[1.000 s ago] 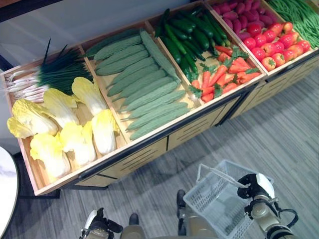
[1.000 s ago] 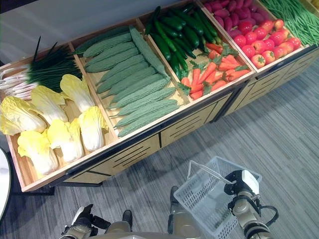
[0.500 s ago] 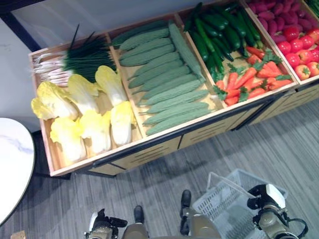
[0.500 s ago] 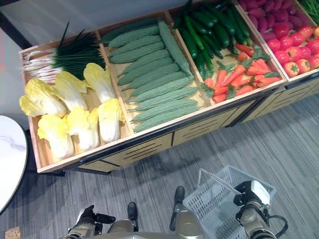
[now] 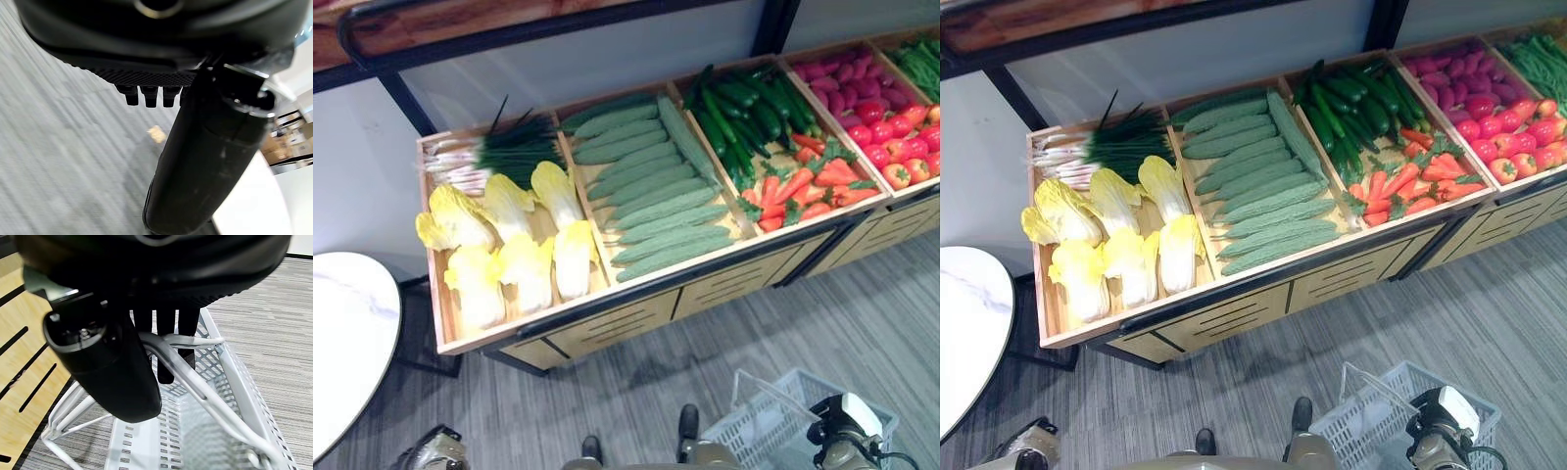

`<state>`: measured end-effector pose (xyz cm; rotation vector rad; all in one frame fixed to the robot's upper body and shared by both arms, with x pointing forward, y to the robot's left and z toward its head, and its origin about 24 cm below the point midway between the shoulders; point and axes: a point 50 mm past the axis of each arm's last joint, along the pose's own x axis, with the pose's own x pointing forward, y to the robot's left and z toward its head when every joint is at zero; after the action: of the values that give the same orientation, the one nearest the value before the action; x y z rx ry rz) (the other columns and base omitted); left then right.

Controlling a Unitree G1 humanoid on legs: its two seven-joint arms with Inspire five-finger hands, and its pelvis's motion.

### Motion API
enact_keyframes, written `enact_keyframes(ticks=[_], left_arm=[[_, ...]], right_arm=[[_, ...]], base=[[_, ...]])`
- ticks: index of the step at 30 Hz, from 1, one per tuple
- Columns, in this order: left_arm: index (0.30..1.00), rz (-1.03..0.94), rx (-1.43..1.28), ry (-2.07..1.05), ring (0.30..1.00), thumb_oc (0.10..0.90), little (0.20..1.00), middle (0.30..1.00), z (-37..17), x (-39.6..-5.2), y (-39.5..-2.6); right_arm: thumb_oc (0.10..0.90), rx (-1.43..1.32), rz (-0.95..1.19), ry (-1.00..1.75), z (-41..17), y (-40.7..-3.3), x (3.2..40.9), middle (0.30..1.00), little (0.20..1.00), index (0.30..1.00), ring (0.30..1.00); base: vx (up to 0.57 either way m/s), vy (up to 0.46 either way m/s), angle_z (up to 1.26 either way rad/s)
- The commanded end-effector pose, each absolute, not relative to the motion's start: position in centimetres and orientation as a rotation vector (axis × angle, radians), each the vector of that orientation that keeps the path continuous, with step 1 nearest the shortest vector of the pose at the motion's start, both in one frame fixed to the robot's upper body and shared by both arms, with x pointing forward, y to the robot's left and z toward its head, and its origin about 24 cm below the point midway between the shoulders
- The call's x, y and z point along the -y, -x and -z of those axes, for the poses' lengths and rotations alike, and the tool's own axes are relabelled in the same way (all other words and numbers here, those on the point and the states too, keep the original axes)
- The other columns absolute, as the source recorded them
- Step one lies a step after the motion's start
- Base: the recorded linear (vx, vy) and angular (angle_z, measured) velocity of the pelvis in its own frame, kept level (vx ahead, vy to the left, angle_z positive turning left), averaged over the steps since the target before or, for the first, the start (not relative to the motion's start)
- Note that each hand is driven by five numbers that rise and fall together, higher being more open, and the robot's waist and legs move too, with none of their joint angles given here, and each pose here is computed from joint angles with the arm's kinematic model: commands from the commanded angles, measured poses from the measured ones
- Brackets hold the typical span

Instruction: Get the vegetables into the basket

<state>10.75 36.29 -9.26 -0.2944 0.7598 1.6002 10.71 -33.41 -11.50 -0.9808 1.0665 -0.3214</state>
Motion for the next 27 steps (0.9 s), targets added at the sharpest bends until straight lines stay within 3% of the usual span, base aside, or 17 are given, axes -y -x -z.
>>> enact_keyframes(ticks=[1, 3, 5, 11, 19, 27], left_arm=[[1.0, -1.487, -0.142, -0.011, 1.0, 0.9, 1.0, 1.0, -1.0, -40.1, -17.7], [1.0, -1.402, 0.112, -0.17, 1.0, 0.9, 1.0, 1.0, -6.1, -38.2, -20.2], [1.0, -1.285, 0.17, -0.261, 1.0, 0.9, 1.0, 1.0, -7.4, -35.9, -22.0], [1.0, -1.019, 0.186, -0.194, 1.0, 0.9, 1.0, 1.0, -7.0, -31.4, -25.3], [1.0, -0.965, 0.149, -0.166, 1.0, 0.9, 1.0, 1.0, -6.4, -29.1, -26.7], [1.0, -0.994, 0.102, -0.194, 1.0, 0.9, 1.0, 1.0, -5.6, -28.8, -26.8]], right_arm=[[0.4, -1.032, 0.21, 1.034, 12.0, -10.5, 32.4, 0.3, 0.3, 0.3, 0.3], [0.4, -1.038, 0.214, 1.018, 12.2, -9.7, 32.4, 0.3, 0.3, 0.3, 0.3], [0.4, -1.039, 0.206, 1.015, 12.1, -9.7, 32.5, 0.3, 0.3, 0.3, 0.3], [0.4, -0.973, 0.159, 1.048, 11.6, -11.6, 32.1, 0.3, 0.3, 0.3, 0.3], [0.4, -0.973, 0.155, 1.069, 11.7, -11.7, 31.9, 0.3, 0.3, 0.3, 0.3], [0.4, -0.973, 0.147, 1.072, 11.9, -11.7, 31.4, 0.3, 0.3, 0.3, 0.3]], base=[[0.0, -0.047, -0.03], [0.0, -0.082, 0.09], [-0.01, -0.055, 0.03], [0.0, 0.002, -0.12], [0.0, -0.001, -0.06], [0.0, -0.001, -0.02]])
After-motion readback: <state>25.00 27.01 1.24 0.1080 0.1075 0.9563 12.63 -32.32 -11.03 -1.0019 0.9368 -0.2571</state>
